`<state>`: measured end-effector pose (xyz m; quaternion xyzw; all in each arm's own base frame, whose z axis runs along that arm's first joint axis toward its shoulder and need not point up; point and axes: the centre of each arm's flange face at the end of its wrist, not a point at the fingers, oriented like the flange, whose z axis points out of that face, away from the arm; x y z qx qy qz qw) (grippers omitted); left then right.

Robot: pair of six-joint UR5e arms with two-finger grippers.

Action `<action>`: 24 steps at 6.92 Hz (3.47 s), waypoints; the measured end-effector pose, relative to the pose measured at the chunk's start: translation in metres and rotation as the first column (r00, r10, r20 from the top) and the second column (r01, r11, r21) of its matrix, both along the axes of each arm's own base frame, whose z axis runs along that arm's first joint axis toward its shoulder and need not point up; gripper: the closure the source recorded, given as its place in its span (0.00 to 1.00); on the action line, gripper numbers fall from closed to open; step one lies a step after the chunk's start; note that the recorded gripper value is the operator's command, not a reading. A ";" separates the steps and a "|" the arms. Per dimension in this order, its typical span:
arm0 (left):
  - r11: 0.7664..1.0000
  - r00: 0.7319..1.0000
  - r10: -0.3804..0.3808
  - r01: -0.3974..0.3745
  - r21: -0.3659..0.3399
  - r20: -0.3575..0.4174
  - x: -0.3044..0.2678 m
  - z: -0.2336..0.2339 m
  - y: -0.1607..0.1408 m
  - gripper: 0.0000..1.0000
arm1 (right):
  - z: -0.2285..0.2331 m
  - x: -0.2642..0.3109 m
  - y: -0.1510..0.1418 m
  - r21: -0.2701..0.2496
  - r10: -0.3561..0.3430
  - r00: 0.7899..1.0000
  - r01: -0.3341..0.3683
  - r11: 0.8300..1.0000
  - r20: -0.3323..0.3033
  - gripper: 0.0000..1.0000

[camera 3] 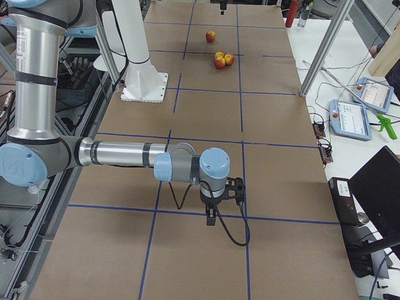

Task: Stack apples
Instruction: 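Lower the left gripper onto the lone red apple, then close the left gripper around the lone red apple and lift it, then carry the red apple with the left gripper over the three-apple cluster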

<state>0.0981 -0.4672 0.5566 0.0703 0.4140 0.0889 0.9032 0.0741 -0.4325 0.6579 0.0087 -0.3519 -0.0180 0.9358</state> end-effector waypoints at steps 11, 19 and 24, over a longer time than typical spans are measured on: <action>0.997 0.999 0.031 -0.030 -0.065 0.014 0.137 0.034 0.061 0.00 | 0.000 0.000 0.000 0.000 0.000 1.000 0.000 1.000 0.000 0.00; 0.998 0.998 0.016 -0.020 -0.055 -0.065 0.153 -0.042 0.065 1.00 | 0.000 0.000 0.000 0.001 -0.001 1.000 0.001 1.000 0.000 0.00; 0.961 0.988 -0.101 0.066 -0.269 -0.116 0.281 -0.211 -0.013 1.00 | 0.000 0.000 0.000 0.000 0.000 1.000 0.000 1.000 0.000 0.00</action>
